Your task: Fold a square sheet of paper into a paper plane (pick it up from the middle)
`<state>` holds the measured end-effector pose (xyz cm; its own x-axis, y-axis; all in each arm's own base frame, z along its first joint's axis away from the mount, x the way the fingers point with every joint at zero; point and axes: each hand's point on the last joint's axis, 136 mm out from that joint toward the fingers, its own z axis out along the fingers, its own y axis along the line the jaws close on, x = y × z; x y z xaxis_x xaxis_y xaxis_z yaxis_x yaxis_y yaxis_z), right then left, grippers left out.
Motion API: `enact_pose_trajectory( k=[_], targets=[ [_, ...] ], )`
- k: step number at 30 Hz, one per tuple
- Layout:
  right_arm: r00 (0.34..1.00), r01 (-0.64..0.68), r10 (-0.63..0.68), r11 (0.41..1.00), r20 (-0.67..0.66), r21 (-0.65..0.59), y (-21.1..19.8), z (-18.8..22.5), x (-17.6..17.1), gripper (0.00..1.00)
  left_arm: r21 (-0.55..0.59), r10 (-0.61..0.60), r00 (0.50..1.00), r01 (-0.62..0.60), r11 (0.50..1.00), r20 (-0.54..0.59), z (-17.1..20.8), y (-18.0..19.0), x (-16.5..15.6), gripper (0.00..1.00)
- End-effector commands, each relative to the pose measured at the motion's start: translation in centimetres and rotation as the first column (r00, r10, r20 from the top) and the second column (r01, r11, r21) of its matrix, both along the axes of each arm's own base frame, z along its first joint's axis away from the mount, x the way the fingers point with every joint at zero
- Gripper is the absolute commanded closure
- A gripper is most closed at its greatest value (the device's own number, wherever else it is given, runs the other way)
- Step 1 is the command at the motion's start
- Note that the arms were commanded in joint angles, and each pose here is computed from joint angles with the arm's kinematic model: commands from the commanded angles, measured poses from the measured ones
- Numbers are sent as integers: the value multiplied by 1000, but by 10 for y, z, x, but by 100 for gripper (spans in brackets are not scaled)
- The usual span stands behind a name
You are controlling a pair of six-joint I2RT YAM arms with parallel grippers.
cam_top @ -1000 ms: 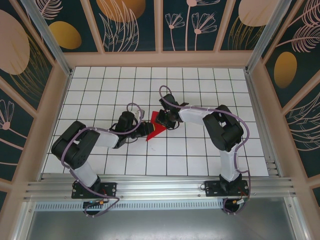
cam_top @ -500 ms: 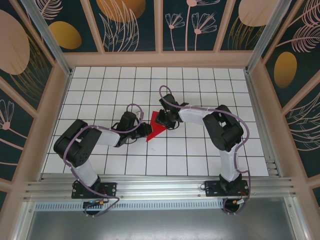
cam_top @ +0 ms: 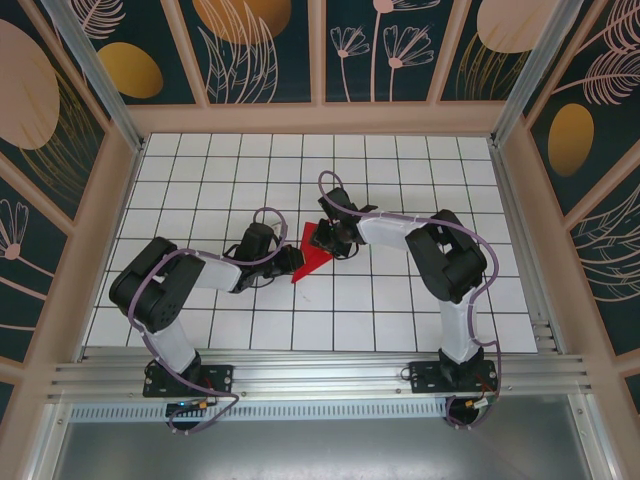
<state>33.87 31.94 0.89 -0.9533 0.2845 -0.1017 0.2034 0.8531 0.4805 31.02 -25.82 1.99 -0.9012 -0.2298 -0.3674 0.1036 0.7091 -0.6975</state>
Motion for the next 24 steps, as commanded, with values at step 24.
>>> enact_pose_trajectory(
  k=[24],
  targets=[
    [999,-52,48,984,-26,-170,-28,-28,-9,61,182,32,991,-8,983,-128,-48,25,-14,94]
  ],
)
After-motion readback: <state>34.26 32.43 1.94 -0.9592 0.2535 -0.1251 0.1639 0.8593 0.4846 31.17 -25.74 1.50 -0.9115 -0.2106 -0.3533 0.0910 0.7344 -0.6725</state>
